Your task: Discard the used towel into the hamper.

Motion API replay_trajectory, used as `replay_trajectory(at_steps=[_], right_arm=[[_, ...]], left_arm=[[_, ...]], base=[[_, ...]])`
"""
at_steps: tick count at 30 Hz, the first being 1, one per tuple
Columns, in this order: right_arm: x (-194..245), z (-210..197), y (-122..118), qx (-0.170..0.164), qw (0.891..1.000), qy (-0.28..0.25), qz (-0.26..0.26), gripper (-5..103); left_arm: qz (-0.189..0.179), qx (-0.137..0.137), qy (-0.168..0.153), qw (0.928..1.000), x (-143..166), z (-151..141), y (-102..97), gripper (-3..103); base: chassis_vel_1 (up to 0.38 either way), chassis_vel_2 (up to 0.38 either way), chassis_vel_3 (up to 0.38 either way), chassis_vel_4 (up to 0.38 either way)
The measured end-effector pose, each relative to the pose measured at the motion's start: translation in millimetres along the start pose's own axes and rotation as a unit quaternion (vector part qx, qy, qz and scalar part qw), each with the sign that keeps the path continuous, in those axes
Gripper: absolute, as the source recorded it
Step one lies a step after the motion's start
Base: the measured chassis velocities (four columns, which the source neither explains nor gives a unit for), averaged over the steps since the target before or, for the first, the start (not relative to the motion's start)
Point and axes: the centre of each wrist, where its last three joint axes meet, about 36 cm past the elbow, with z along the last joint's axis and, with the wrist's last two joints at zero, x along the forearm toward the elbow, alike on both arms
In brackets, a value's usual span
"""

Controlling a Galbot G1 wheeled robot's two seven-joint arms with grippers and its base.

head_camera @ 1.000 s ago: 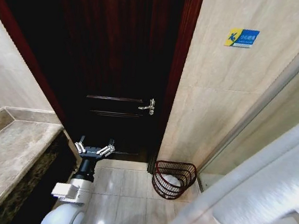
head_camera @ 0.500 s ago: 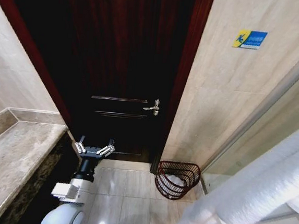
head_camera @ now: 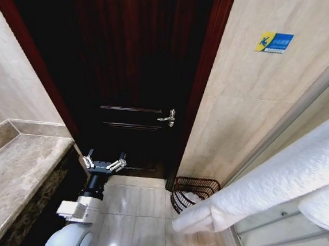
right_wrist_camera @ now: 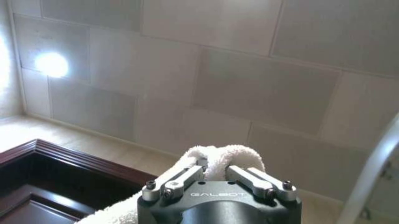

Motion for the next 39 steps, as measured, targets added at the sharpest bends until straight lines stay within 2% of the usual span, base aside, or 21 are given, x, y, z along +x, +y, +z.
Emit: replay_trajectory(at_steps=[8,10,22,39], right_arm=[[2.1,12.4,-0.3,-0.014,1.000,0.004,0.003,3],[1.6,29.8,-5.8,-0.023,1.000,0.005,0.010,3],[-9.6,78.0,-41.0,-0.004,1.000,-0.001,0.022,3],[-30.0,119.0,-62.5,-0.017,0.999,-0.017,0.043,3]], left_arm=[[0.000,0.000,0.000,1.0000,0.0,0.0,0.1,100],[0.000,0.000,0.000,1.0000,0.0,0.0,0.1,100],[0.000,0.000,0.000,1.0000,0.0,0.0,0.0,100],[0.000,0.000,0.000,1.0000,0.0,0.0,0.0,100]], base=[[0.150,0.160,-0.146,-0.149],[0.074,0.022,-0.038,-0.031],[-0.032,-0.023,0.026,0.010],[0.000,0.000,0.000,0.000]])
